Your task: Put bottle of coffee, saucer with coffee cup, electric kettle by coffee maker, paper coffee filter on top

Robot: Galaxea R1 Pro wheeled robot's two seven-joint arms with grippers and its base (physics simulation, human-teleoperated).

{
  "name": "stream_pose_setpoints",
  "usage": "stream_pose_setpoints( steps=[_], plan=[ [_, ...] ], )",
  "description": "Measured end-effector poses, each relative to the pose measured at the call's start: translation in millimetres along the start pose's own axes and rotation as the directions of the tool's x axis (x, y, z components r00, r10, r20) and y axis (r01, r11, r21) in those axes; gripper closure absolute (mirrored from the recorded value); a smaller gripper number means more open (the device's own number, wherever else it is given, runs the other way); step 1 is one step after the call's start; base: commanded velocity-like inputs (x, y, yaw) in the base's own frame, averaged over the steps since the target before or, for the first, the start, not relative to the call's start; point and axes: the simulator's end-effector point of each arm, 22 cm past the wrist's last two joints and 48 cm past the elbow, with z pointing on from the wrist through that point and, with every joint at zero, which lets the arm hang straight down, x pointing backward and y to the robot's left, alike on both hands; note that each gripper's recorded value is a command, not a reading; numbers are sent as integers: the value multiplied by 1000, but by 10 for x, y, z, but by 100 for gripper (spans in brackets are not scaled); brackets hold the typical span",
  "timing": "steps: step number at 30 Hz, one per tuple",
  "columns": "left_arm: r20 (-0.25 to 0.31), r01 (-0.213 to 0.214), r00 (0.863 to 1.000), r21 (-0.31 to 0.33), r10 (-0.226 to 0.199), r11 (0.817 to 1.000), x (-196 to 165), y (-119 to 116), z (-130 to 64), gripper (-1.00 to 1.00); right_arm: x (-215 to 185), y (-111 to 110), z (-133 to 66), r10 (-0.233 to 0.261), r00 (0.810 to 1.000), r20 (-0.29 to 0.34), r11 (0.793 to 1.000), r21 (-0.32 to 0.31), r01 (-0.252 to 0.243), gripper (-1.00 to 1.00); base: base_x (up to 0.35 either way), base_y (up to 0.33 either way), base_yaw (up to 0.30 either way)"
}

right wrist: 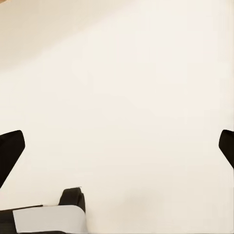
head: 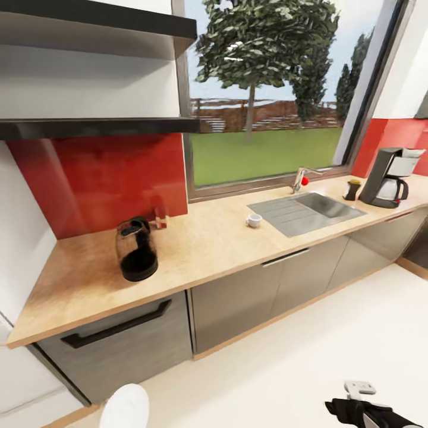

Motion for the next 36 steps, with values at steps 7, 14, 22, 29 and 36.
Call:
stream_pose_setpoints(
  steps=[7,14,22,29,36],
  plan=[
    [3,4,1000,-105,-4,994,9,229,-2,100,70,-3,8,18,1000,-7,1000,23,-18,-100,154,-250,-286],
    [0,9,1000,-113,-9,994,53,239,22,100,78,-70,-1,45,999,-5,998,35,-44,-100,205,-235,-286],
    [-3,17,1000,-107,-18,994,120,212,68,100,91,-299,-21,47,999,-7,988,147,-46,-100,229,-234,-286],
    [1,10,1000,-106,-9,994,121,208,77,100,132,-283,-17,34,999,-16,989,147,-32,-100,227,-234,-162],
    [22,-24,999,-127,27,992,127,280,51,100,220,-287,-17,27,999,-26,989,145,-23,-100,158,-244,-7]
  ],
)
